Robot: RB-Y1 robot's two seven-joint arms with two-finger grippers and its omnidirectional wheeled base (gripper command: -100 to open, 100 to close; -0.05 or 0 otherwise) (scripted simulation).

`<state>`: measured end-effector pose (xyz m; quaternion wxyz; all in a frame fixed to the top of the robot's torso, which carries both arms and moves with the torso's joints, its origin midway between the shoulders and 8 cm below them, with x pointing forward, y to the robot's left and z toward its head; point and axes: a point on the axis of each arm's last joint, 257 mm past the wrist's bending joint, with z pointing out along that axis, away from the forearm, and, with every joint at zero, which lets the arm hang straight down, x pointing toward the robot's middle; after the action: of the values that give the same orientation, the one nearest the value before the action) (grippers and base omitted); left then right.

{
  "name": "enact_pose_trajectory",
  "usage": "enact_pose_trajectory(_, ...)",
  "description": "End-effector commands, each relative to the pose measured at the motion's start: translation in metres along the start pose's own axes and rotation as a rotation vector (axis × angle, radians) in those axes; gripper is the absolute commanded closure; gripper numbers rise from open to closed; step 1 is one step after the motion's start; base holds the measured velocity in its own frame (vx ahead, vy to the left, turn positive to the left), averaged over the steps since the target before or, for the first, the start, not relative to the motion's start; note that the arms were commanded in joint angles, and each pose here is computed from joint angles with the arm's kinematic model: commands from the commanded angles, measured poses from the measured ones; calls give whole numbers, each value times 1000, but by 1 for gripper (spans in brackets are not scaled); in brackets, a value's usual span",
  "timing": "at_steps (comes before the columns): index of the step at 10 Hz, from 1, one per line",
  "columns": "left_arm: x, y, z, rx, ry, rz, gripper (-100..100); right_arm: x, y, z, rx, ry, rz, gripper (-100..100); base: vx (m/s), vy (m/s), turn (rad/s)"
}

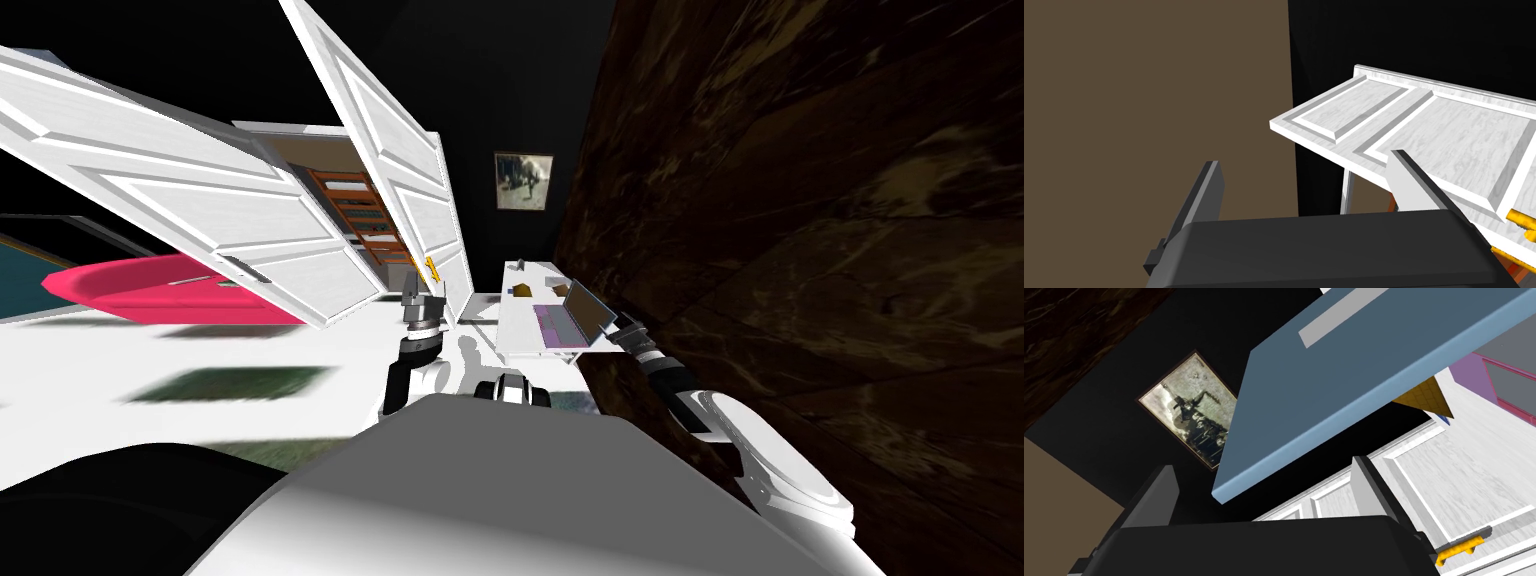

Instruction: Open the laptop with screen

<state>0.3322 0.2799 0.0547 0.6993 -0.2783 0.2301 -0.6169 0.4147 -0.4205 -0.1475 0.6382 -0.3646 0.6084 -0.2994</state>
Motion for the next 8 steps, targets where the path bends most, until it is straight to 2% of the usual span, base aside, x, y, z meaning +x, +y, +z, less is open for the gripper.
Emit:
enact_pose_trajectory(1,0,0,0,0,0,0,0,3,-9,-1,2,5,-9,-100,112,30,21)
enact_pose_trajectory(2,0,0,0,0,0,0,0,1,-5,0,0,3,-9,-100,72,17,6)
enact_pose_trajectory(3,0,0,0,0,0,0,0,1,-6,0,1,3,-8,100,11,2,-1)
enact_pose_trajectory(8,0,0,0,0,0,0,0,-11,13,2,7,13,-201,100,-18,31,23)
